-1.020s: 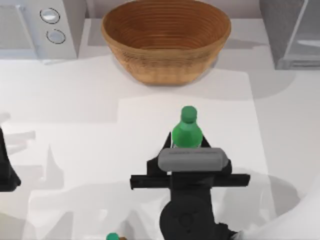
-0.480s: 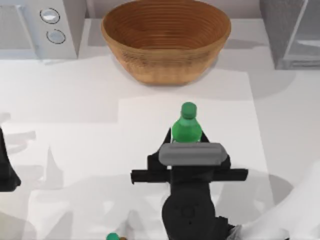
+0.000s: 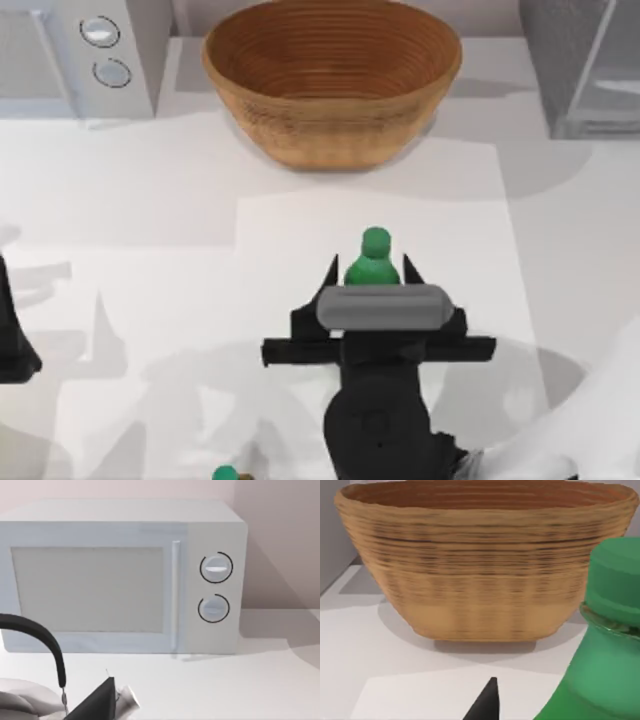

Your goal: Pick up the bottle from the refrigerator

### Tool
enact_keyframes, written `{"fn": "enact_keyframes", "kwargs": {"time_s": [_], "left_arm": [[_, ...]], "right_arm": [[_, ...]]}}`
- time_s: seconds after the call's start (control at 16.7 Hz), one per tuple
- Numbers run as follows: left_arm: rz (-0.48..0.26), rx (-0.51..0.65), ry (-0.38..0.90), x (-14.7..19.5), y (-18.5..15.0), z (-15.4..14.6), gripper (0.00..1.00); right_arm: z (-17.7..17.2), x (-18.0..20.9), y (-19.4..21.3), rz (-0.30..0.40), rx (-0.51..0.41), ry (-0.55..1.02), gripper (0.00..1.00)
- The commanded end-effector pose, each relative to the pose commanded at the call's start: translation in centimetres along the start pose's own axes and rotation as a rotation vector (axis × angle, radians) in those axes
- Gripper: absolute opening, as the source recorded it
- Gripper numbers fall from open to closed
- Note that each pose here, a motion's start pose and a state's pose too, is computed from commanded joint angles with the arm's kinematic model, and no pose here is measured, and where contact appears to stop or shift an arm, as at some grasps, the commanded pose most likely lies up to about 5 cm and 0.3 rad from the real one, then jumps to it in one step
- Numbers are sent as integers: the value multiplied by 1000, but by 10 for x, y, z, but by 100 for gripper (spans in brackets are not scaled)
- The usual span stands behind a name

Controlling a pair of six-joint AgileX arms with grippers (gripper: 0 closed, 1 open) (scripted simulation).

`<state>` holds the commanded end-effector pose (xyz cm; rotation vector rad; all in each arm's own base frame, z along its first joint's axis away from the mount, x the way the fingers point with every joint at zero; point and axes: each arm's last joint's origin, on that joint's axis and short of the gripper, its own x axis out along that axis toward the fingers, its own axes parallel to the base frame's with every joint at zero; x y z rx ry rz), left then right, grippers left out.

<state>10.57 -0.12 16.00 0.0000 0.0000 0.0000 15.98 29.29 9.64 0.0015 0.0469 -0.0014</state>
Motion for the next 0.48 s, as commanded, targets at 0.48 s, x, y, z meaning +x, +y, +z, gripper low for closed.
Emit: {"fn": "enact_keyframes", "kwargs": {"time_s": [0.48], "left_arm": [[0,0,0,0,0,0,100]], "right_arm": [[0,0,0,0,0,0,100]]}}
